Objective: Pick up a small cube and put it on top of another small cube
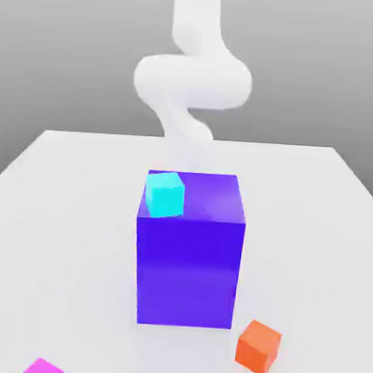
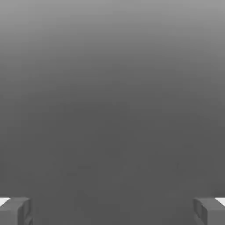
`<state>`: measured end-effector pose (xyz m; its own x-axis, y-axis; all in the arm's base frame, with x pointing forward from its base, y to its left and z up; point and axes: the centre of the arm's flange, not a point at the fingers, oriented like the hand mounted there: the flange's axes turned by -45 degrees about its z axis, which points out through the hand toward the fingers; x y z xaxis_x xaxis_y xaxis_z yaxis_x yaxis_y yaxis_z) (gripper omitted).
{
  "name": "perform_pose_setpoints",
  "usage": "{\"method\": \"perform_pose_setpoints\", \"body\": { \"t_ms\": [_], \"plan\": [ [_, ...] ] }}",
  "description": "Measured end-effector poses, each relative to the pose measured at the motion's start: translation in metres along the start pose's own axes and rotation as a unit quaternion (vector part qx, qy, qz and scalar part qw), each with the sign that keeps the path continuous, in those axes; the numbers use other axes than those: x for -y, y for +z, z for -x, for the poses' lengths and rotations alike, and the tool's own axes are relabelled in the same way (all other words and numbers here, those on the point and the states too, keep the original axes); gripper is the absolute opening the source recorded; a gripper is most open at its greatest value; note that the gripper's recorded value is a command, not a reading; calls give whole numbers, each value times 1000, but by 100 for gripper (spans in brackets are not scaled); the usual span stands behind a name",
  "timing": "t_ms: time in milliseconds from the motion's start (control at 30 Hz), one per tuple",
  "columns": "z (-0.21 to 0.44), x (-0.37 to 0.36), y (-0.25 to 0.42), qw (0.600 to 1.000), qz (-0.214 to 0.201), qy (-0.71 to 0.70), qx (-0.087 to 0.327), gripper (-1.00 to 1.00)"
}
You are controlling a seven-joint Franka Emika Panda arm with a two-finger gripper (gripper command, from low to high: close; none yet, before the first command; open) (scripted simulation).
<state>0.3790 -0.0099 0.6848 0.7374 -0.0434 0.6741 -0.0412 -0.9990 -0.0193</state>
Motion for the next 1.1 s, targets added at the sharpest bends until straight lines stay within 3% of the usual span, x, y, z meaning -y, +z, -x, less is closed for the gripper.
{"method": "perform_pose_setpoints", "body": {
  "t_ms": [500,1000,1100],
  "plan": [
    [34,-81,251,979,45,94,176,0],
    [200,-173,456,916,85,192,341,0],
    [234,-178,489,912,87,198,350,0]
  ]
}}
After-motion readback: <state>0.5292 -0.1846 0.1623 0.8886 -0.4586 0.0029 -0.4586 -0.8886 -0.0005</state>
